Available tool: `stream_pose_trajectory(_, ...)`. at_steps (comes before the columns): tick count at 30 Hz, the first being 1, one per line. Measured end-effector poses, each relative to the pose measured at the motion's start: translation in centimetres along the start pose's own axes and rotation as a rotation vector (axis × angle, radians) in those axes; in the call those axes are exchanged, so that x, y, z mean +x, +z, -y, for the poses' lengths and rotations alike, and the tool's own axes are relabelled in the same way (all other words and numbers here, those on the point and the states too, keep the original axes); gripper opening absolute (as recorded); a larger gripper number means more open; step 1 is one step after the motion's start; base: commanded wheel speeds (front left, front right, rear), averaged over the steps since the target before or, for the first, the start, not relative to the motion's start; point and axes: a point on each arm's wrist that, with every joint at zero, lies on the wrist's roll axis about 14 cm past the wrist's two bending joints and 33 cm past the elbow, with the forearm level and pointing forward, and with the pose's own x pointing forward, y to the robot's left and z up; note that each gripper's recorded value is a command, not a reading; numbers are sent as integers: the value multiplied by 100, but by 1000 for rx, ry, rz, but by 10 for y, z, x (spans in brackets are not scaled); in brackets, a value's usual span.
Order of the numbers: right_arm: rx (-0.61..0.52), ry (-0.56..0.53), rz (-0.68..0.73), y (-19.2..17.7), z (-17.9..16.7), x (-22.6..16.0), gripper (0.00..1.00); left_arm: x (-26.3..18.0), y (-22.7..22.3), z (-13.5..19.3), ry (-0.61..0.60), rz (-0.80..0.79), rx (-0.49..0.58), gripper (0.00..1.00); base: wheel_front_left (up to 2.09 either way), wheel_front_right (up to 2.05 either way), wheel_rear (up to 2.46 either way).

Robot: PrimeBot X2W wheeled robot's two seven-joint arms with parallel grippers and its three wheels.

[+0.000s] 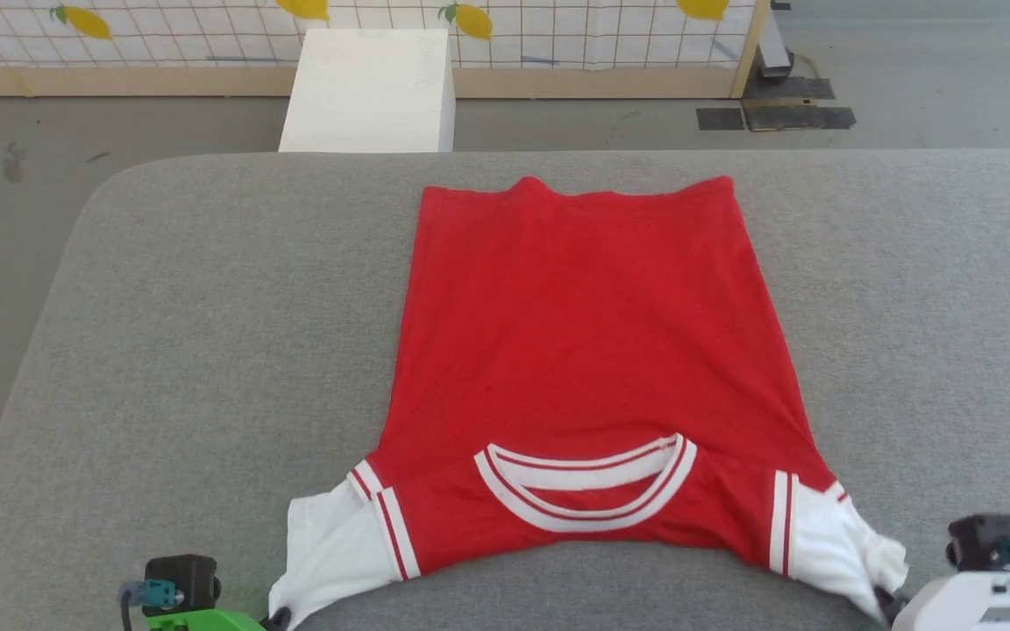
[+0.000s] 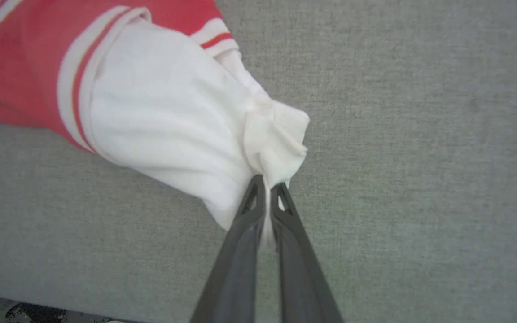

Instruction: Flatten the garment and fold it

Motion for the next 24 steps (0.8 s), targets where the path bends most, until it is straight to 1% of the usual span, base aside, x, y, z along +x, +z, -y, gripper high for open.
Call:
stream_pose_trajectory(3,35,7,-45,-14,-4,3,0,0,-2,2,2,8,-11,0,0,0,0)
stream_pose_trajectory(6,54,3,-49,-16,-4,4,0,0,-1,2,12,36,-16,0,0,0,0)
stream_pose_trajectory(7,62,0,-36,-14,-3,5,5,0,0,2,15,54,-19,0,0,0,0)
stream_pose_trajectory(8,68,0,-28,-13,-3,5,36,0,1,2,17,66,-24,0,0,0,0)
stream_pose_trajectory(9,71,0,-17,-11,-4,5,43,0,2,2,16,84,-26,0,0,0,0)
stream_pose_trajectory(10,74,-1,8,-7,-4,5,100,0,5,1,19,108,-28,0,0,0,0)
stream_pose_trajectory(12,77,-7,74,5,-2,4,100,-1,6,0,16,138,-32,0,0,0,0)
stream_pose_trajectory(15,86,-13,221,35,2,1,100,-2,8,-3,20,178,-37,0,0,0,0)
stream_pose_trajectory(20,78,24,521,116,-11,-4,100,2,16,-8,30,215,-39,0,0,0,0)
stream_pose_trajectory(24,86,68,701,179,-26,1,100,8,29,-6,21,242,-39,0,0,0,0)
